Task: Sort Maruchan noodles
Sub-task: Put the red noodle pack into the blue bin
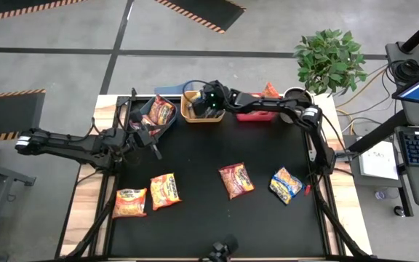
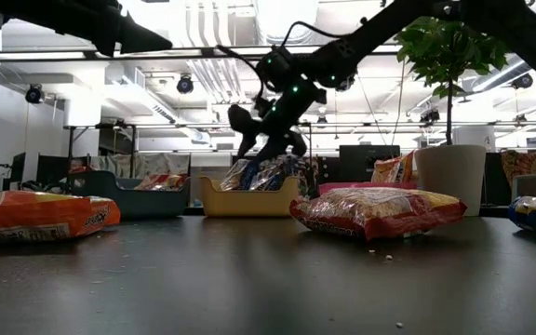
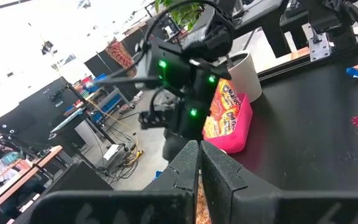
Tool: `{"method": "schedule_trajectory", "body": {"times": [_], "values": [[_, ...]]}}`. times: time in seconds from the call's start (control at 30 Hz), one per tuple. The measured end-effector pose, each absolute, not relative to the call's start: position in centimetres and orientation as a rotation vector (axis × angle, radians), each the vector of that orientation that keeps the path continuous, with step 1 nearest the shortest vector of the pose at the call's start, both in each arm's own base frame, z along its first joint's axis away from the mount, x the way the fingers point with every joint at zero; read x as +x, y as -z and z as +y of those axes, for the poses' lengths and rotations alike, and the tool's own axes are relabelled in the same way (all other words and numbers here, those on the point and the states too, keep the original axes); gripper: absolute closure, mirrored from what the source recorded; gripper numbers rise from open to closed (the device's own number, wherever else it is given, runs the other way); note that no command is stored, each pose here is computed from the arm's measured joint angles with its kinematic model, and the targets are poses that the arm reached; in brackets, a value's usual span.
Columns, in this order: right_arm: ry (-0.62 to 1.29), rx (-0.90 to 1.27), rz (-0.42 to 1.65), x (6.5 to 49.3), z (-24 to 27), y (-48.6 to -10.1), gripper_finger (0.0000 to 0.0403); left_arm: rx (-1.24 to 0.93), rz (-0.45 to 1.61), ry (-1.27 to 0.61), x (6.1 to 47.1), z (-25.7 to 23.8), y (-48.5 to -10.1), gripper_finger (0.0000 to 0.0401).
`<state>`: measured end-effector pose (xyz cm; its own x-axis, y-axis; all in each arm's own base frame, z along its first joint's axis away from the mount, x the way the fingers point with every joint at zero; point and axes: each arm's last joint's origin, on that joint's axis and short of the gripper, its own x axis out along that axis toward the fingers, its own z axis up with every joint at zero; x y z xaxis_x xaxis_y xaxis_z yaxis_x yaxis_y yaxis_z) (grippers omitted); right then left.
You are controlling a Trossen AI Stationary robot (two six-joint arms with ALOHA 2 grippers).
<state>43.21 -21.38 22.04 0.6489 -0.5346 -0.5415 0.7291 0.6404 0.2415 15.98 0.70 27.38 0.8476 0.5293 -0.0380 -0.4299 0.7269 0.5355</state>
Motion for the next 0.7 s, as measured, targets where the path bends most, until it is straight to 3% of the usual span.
{"method": "schedule_trajectory", "body": {"times": [0.27, 0.53, 0.7], "values": [[0.716, 0.44, 0.43, 41.8, -20.5, -25.9, 0.0208, 0.541, 0.195, -0.532, 16.0, 0.7, -27.4, 0.0401], [0.381, 0.505, 0.589, 39.6, -15.4, -30.4, 0.0209, 0.537, 0.185, -0.533, 16.2, 0.7, -27.4, 0.0401], [0.283, 0.479, 0.751, 39.0, -10.4, -30.7, 0.0209, 0.536, 0.18, -0.533, 16.6, 0.7, -27.4, 0.0401]]}}
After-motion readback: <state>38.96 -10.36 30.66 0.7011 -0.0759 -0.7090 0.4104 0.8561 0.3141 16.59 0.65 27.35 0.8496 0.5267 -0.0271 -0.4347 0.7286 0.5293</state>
